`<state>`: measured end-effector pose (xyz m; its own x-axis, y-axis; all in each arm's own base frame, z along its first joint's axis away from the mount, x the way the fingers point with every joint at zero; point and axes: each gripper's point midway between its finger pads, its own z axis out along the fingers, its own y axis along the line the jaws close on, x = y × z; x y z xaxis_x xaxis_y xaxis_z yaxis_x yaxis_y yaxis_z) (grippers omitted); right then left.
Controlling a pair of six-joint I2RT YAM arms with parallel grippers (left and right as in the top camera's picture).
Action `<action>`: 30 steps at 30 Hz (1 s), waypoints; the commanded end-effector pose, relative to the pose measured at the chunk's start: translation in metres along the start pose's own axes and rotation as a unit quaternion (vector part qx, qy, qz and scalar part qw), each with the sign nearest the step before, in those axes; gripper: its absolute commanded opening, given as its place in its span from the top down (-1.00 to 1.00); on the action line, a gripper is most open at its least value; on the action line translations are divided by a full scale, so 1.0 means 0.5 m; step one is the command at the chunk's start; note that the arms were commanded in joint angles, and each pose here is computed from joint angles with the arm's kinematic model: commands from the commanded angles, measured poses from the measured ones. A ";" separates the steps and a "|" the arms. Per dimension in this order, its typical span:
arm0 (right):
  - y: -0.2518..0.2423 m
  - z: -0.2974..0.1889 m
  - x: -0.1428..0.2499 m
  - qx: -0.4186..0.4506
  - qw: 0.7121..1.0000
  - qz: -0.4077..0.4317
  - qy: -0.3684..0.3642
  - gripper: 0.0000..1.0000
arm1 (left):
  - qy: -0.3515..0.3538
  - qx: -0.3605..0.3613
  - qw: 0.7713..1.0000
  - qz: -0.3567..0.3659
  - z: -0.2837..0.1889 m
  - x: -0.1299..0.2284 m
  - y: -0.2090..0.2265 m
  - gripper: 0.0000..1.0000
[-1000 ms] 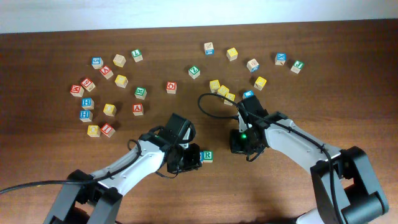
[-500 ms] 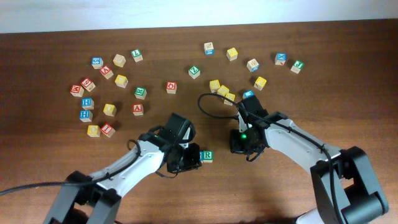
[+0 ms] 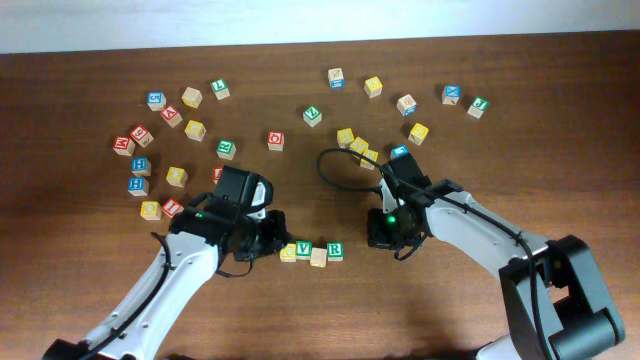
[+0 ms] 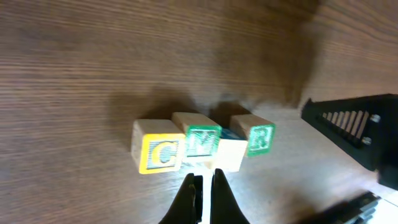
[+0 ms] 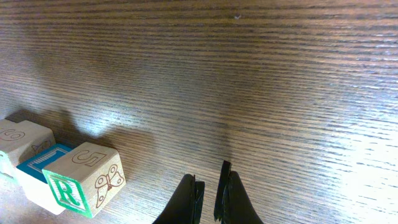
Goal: Spell out CVPR
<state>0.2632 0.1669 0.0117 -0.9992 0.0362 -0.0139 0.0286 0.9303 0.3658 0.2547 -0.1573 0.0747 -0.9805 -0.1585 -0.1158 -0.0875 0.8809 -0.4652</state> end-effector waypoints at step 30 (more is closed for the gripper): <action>0.240 0.002 0.124 0.069 0.979 -0.187 0.040 0.92 | -0.108 -0.134 0.947 -0.272 -0.146 -0.085 0.347 1.00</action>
<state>0.2099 0.2701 0.0590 -0.9486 -0.3142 -0.0377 -0.3141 0.9207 0.2317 0.2699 0.0221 0.0590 -0.7383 -0.6673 -0.0982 -0.6229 0.7305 -0.2800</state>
